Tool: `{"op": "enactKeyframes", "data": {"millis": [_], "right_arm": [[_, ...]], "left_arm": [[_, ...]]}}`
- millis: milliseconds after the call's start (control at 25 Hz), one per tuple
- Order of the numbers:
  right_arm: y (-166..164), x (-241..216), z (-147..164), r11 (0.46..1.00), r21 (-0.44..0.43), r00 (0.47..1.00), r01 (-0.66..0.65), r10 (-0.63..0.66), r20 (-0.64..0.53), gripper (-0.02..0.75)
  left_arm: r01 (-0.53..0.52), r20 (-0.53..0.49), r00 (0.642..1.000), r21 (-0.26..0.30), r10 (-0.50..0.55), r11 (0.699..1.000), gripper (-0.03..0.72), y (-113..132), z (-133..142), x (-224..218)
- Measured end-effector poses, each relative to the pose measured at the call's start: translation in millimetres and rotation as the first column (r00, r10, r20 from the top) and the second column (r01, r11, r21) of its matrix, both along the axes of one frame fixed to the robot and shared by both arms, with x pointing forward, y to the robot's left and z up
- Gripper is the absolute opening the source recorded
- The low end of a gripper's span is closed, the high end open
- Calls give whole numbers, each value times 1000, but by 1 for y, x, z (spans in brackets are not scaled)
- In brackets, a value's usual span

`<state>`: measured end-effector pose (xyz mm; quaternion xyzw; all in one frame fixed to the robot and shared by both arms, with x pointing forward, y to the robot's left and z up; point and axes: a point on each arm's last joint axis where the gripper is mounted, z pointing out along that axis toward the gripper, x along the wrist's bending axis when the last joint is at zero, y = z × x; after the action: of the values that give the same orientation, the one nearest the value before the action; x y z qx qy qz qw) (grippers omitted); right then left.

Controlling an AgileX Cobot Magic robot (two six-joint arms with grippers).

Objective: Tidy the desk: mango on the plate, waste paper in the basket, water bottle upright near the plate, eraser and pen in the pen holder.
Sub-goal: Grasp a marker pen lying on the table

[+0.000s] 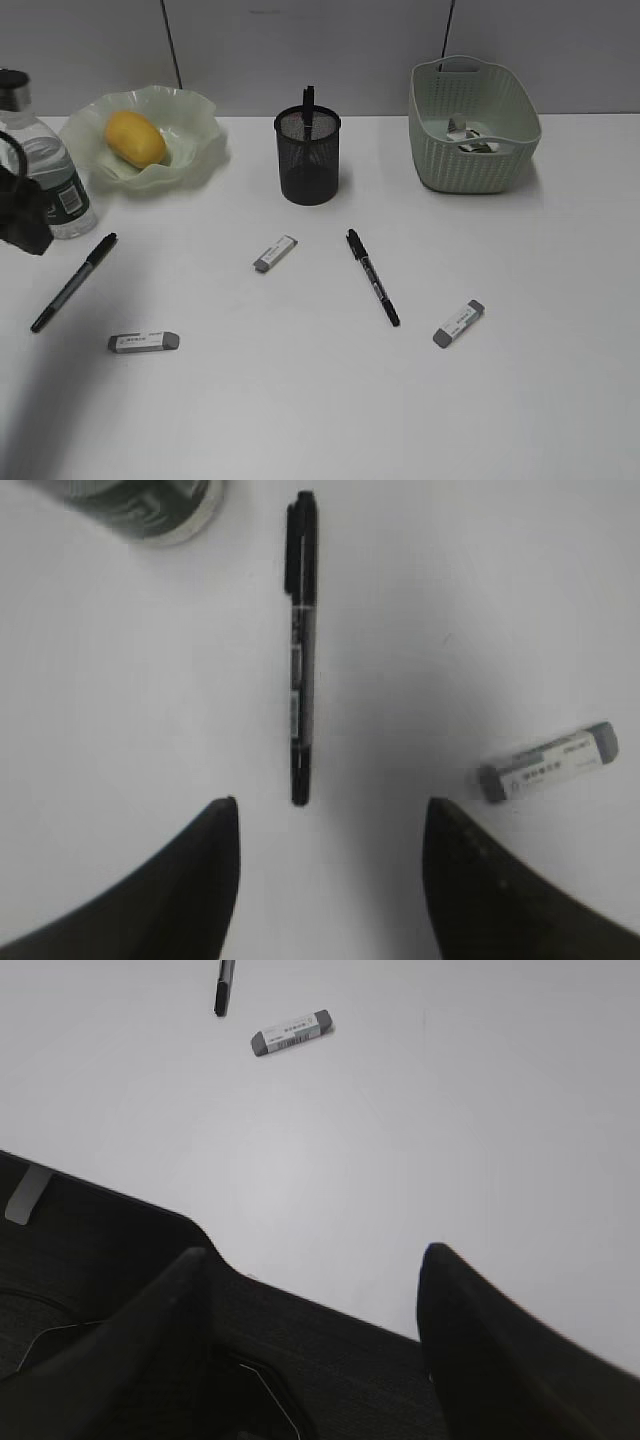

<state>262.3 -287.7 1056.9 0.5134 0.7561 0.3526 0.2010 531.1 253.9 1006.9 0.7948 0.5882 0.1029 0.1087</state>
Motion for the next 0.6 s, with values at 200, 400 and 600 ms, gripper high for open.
{"op": "enactKeyframes", "data": {"millis": [200,400,600], "right_arm": [[0,0,0,1000,0,1000,0,0,0,505],[0,0,0,1000,0,1000,0,0,0,505],[0,0,0,1000,0,1000,0,0,0,505]], "left_arm": [[63,-30,998,24,-63,998,445,-21,-16,36],[117,-130,986,81,-106,990,441,-24,-36,68],[167,-200,969,98,-145,981,410,-28,-55,86]]}}
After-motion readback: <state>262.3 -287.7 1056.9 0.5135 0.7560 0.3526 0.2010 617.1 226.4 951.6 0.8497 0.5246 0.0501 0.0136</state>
